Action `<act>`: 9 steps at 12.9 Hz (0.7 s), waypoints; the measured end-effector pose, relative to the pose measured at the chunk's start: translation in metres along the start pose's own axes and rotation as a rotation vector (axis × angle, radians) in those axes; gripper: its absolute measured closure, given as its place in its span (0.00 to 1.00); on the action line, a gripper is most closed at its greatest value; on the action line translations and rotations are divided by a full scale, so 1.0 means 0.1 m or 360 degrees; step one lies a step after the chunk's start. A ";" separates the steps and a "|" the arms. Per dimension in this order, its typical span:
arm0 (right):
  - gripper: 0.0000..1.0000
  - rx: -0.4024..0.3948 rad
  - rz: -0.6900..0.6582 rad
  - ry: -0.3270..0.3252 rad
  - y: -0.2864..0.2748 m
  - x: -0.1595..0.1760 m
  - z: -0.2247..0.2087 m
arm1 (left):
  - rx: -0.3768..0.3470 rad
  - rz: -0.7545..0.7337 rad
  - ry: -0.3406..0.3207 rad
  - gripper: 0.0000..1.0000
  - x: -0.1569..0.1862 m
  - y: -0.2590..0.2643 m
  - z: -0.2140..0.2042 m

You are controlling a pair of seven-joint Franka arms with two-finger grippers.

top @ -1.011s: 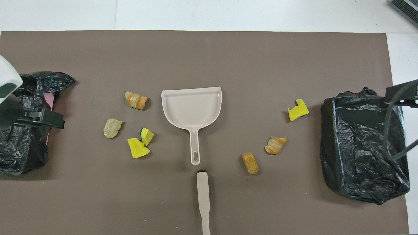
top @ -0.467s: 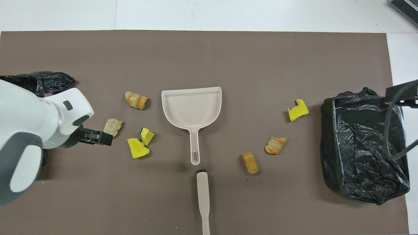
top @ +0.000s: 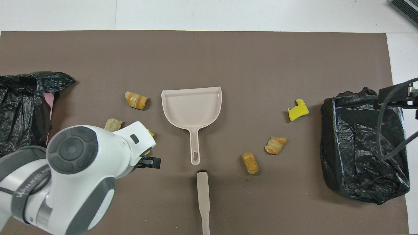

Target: Sweep and dump trash in bin

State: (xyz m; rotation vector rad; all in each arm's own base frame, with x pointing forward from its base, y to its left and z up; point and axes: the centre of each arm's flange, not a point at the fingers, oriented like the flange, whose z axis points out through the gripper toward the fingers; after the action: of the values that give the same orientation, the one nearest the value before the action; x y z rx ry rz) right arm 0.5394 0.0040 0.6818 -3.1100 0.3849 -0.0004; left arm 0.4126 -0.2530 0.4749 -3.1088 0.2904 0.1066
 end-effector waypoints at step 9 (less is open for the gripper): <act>0.00 0.0059 -0.0231 0.0110 -1.71 0.20 1.25 | -0.0037 0.0007 0.0030 0.00 -1.04 1.41 0.88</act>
State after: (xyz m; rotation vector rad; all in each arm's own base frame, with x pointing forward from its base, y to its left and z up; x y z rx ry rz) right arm 0.6004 0.1660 0.5585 -3.0993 0.1573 -0.1151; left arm 0.2785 -0.3704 0.3932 -3.1339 0.2981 0.0817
